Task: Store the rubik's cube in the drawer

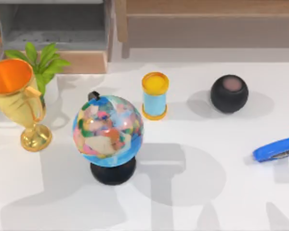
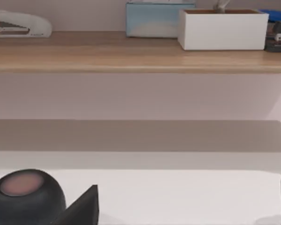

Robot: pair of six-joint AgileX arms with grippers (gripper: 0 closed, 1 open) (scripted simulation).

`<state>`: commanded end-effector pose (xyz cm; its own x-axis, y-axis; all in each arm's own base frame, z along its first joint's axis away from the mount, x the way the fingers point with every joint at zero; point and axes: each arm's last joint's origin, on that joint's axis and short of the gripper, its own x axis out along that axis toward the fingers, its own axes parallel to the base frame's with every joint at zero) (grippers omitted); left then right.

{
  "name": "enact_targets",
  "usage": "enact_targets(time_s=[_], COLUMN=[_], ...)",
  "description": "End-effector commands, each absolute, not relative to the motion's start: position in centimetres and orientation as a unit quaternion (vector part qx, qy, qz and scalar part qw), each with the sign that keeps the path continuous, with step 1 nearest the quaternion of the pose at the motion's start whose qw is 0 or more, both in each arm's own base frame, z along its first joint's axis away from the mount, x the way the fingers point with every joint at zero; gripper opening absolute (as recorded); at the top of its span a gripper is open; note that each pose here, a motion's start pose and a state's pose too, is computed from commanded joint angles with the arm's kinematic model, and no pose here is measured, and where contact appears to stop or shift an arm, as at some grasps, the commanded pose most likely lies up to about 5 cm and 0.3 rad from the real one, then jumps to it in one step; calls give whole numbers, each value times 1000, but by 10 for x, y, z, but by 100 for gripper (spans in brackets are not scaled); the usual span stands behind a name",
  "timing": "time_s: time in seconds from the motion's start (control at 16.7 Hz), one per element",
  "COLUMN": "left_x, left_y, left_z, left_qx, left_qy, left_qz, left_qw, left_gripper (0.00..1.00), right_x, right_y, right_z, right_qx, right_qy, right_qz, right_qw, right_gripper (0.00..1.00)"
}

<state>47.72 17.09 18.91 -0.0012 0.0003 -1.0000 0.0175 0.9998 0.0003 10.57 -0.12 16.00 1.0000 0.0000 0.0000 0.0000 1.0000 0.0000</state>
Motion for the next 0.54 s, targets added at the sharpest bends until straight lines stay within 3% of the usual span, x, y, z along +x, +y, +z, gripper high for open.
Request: enact_targets(time_s=[0.18, 0.54], left_x=[477, 477], left_y=[171, 171], left_z=[189, 189], left_qx=[6, 6], left_qy=[707, 707], left_qz=[-6, -6], left_qw=[707, 707], left_gripper=[98, 100], right_x=[106, 106], right_y=[-1, -1], right_z=[160, 160], right_qx=[0, 0], right_qy=[0, 0], right_qz=[0, 0], right_qw=[1000, 1000], right_gripper=[100, 100])
